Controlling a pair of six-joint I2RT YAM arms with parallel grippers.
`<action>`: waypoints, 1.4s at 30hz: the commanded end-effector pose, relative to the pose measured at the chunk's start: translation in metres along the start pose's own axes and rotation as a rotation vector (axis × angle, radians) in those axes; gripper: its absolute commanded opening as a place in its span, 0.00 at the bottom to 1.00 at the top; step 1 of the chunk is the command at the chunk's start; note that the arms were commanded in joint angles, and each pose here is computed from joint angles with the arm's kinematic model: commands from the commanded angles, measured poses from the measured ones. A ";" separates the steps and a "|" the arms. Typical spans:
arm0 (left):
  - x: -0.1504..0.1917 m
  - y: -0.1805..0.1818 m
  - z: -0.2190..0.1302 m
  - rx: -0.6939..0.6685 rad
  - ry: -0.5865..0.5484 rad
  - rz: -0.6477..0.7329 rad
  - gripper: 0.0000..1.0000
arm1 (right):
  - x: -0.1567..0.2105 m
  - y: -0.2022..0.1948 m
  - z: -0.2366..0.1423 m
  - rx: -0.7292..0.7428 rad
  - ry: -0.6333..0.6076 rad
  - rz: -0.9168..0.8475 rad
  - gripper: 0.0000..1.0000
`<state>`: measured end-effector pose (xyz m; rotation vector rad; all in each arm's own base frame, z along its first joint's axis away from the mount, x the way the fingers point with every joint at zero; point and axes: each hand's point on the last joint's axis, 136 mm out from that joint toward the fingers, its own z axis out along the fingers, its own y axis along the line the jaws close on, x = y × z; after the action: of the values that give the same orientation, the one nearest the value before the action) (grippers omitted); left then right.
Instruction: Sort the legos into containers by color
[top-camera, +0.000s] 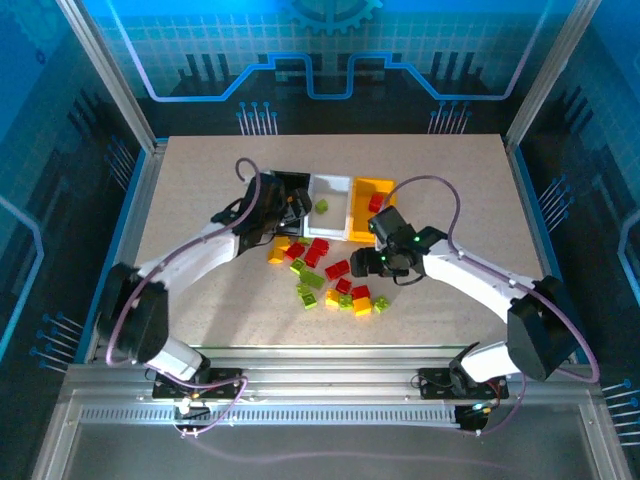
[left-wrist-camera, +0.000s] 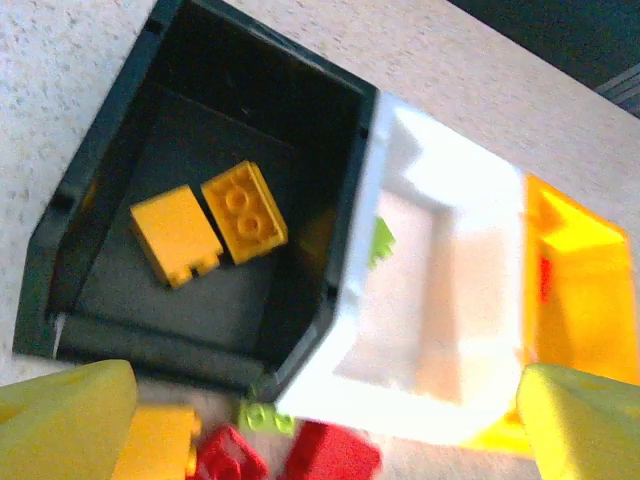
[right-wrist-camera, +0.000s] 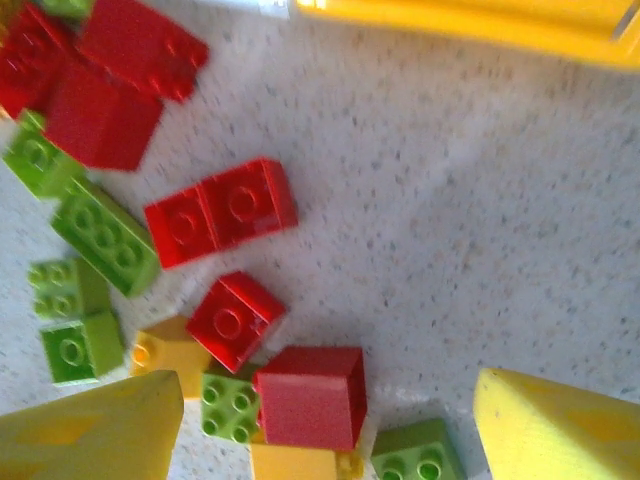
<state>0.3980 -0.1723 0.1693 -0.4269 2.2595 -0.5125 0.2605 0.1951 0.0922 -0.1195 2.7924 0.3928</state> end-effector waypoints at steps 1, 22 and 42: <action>0.033 0.001 -0.023 0.060 0.063 -0.012 0.99 | 0.031 -0.021 0.006 0.087 0.080 0.022 0.76; 0.078 0.071 -0.070 -0.058 0.090 -0.067 0.99 | 0.086 -0.038 0.026 0.211 0.203 -0.058 0.66; 0.078 0.074 -0.070 -0.062 0.097 -0.070 0.99 | 0.070 -0.054 0.035 0.245 0.176 -0.028 0.35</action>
<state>0.2865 -0.1352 0.1347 -0.5060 2.3533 -0.5442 0.2144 0.1618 0.0152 -0.1765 2.9918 0.0483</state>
